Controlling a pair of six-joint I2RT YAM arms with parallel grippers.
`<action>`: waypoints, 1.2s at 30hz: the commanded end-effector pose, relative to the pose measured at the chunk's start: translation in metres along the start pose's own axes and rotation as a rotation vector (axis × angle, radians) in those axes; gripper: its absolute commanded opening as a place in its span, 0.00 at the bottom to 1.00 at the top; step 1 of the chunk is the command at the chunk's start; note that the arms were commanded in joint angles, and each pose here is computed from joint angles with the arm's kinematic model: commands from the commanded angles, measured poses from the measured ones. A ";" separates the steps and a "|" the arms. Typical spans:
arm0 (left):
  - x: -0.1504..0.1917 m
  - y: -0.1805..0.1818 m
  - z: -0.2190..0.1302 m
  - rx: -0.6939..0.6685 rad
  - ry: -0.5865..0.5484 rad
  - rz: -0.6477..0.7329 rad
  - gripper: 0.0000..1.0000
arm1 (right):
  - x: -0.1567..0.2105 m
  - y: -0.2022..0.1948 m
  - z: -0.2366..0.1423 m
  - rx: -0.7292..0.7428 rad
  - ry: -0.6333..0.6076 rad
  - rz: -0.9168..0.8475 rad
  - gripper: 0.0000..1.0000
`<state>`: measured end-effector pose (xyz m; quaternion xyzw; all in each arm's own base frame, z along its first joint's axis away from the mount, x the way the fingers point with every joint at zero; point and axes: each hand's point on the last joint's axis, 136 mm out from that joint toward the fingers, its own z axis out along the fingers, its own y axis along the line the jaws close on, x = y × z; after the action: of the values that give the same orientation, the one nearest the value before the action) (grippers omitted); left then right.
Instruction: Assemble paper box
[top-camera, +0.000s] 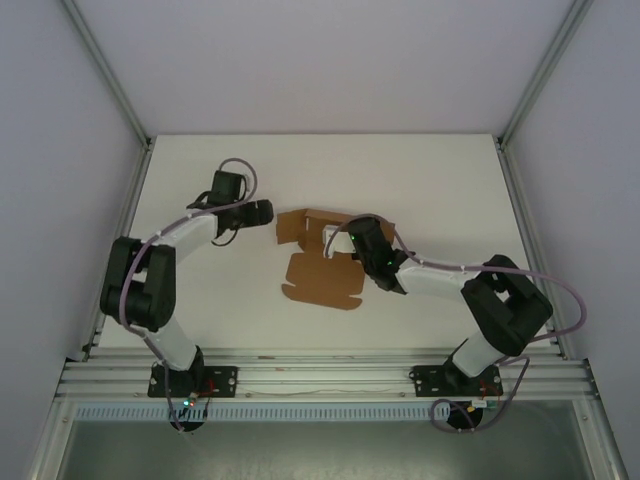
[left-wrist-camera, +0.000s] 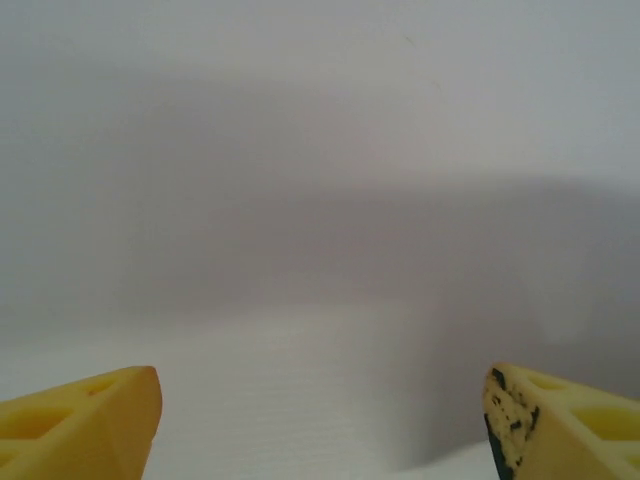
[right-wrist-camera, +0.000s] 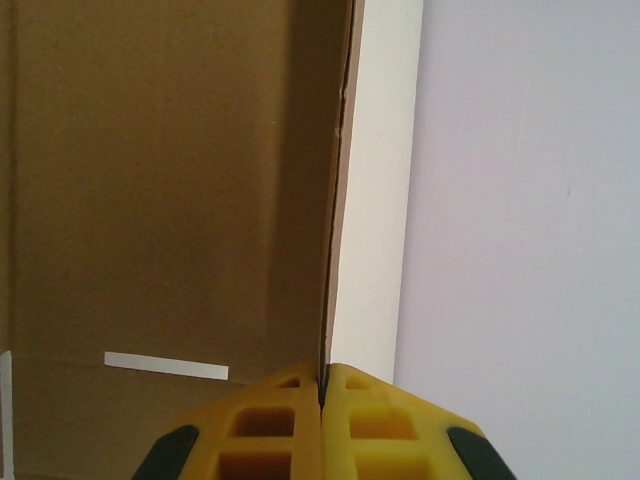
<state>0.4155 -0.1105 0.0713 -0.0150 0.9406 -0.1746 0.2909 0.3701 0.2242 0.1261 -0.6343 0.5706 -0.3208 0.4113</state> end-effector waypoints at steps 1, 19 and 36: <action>0.003 -0.050 -0.010 0.213 -0.056 0.156 0.80 | -0.003 -0.015 -0.007 0.019 -0.003 0.020 0.00; 0.011 -0.082 -0.015 0.216 -0.283 0.338 0.73 | -0.022 -0.027 -0.023 0.098 -0.092 0.002 0.00; 0.008 -0.108 0.020 0.232 -0.323 0.406 0.72 | -0.023 0.028 -0.016 -0.077 -0.108 -0.088 0.00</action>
<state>0.3949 -0.2038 0.0625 0.1609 0.8727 -0.2049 0.4130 0.3501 0.2360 0.1254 -0.6546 0.5430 -0.3064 0.4275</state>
